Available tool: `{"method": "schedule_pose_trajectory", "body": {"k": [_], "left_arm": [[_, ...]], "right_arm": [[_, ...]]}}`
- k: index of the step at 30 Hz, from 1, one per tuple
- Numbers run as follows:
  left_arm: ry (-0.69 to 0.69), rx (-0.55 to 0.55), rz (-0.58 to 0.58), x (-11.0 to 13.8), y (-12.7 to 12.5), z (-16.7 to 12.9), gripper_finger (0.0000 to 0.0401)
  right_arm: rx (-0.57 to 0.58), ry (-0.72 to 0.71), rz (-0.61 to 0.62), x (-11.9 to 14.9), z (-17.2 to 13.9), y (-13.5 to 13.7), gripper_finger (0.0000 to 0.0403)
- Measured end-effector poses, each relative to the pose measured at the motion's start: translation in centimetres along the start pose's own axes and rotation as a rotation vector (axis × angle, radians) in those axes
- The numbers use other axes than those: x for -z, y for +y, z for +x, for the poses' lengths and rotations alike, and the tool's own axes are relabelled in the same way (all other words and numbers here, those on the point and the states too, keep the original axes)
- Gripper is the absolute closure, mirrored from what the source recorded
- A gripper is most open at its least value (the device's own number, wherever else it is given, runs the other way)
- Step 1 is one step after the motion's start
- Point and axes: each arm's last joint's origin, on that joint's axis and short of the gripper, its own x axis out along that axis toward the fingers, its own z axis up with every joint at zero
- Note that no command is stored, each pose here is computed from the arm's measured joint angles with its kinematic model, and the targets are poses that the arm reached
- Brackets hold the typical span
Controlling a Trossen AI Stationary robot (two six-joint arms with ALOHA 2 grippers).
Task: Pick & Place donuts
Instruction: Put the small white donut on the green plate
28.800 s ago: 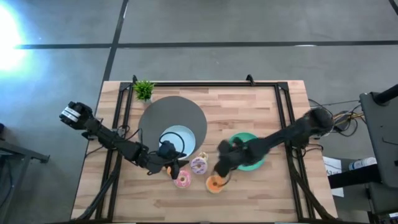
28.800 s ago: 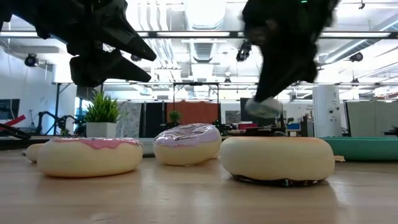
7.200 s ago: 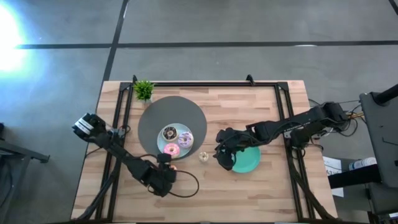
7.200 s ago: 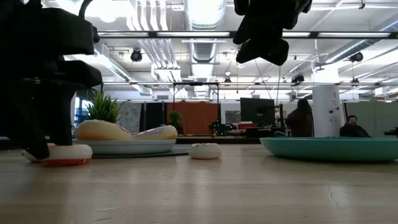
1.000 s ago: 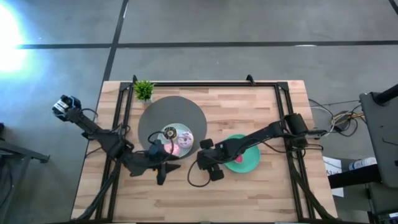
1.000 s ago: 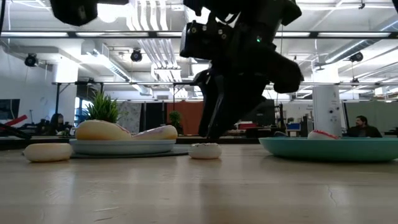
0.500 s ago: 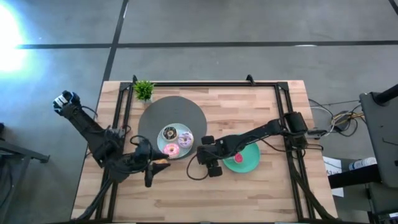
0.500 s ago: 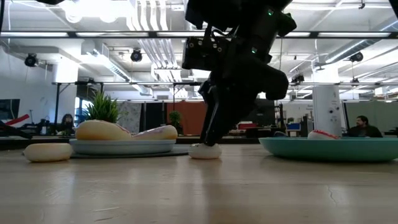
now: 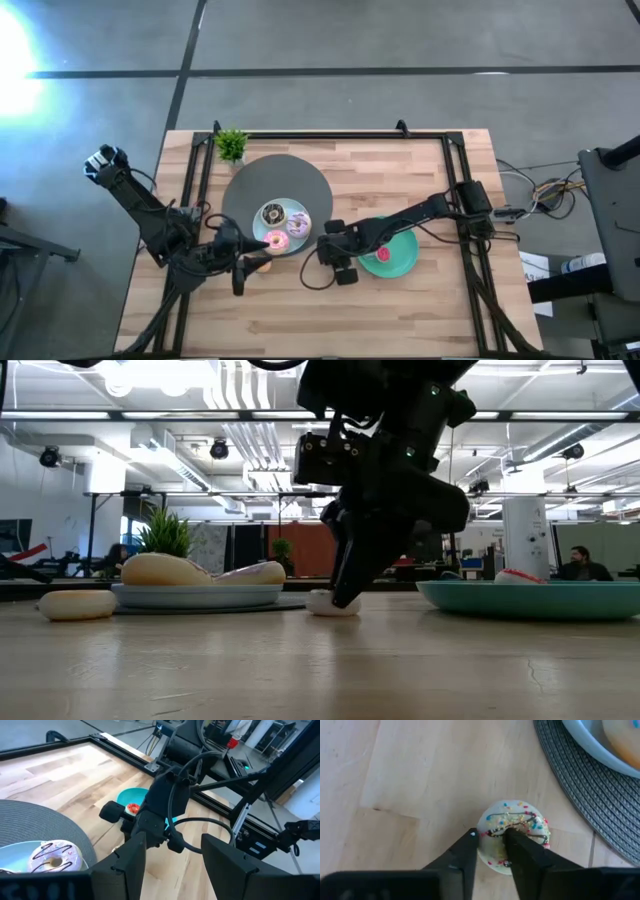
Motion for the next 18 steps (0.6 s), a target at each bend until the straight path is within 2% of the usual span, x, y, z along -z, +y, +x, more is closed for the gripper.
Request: {"method": "schedule_pose_trajectory", "body": {"k": [6, 8, 12, 15, 18], "left_arm": [[-0.014, -0.011, -0.009, -0.1, 0.0, 0.0, 0.0236], [-0.015, -0.01, -0.017, -0.1, 0.0, 0.0, 0.0236], [-0.03, -0.022, -0.019, -0.1, 0.1, 0.0, 0.0236], [-0.039, -0.031, -0.008, -0.2, 0.1, 0.0, 0.0236], [-0.047, -0.047, 0.005, -0.1, 0.2, 0.0, 0.0236]], "right_arm": [[0.0, 0.013, 0.021, 0.1, -0.4, -0.1, 0.0386], [-0.003, 0.013, 0.041, 0.0, -1.3, -0.1, 0.0388], [0.023, -0.04, 0.101, 0.1, -5.3, -0.3, 0.0389], [0.08, -0.031, 0.167, 1.9, -7.8, -0.8, 0.0389], [0.09, -0.005, 0.301, 5.0, -9.4, -1.5, 0.039]]}}
